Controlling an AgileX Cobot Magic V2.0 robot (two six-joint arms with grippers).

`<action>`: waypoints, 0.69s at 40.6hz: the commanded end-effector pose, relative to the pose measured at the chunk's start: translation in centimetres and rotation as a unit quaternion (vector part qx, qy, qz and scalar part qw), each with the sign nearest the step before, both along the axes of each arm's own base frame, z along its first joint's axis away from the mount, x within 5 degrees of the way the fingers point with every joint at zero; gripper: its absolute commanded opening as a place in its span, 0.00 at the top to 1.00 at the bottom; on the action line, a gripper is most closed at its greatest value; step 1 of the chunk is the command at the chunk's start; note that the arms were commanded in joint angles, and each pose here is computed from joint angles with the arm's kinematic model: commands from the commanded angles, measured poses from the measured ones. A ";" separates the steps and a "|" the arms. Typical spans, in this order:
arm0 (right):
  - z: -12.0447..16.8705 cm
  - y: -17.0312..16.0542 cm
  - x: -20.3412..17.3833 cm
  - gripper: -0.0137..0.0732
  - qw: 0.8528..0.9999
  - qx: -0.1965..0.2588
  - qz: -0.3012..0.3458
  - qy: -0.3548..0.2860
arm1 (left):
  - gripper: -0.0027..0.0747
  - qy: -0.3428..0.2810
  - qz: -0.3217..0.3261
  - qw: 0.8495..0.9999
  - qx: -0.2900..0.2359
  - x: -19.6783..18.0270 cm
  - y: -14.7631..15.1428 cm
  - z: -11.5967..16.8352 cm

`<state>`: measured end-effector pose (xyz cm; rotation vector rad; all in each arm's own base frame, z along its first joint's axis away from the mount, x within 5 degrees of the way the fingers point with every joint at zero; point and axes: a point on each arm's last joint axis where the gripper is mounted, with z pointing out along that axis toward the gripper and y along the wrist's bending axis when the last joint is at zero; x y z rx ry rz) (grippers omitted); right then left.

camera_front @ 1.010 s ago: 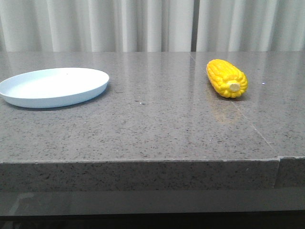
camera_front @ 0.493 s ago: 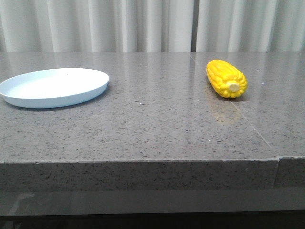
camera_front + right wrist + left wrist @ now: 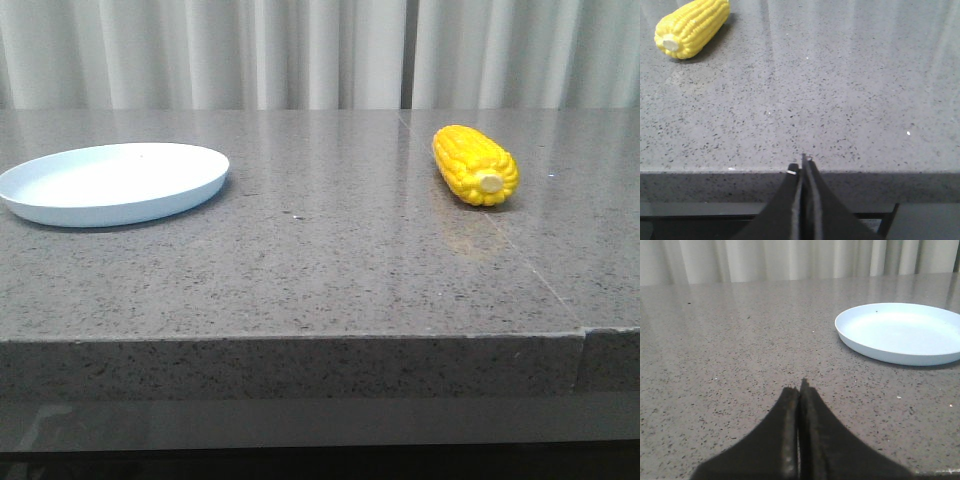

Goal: Place corn on plate with both arms

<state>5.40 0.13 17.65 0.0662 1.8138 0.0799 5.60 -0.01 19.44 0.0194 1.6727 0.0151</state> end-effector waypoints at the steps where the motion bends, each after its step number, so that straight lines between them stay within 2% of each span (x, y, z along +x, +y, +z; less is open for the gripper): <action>1: 1.3 0.0 0.0 0.98 0.999 0.002 -0.003 -0.054 | 0.99 -0.051 0.000 0.999 -0.005 -0.1 0.0 0.8; 8: 1.5 0.0 0.0 0.98 0.998 0.002 -0.004 -0.066 | 0.99 -0.059 0.000 0.998 -0.005 -0.1 0.0 1.0; 17: 2.7 -0.1 0.1 0.98 0.993 0.003 -0.004 -0.114 | 0.99 -0.140 0.001 0.990 -0.005 -0.3 0.0 2.4; 22: 4.7 -0.1 -0.3 0.98 0.990 0.003 -0.004 -0.143 | 0.99 -0.224 0.002 0.975 -0.007 -0.7 0.0 4.4; 28: 8.3 -0.1 -1.3 0.98 0.984 0.004 -0.004 -0.176 | 0.99 -0.260 0.001 0.965 -0.007 -1.6 0.0 7.6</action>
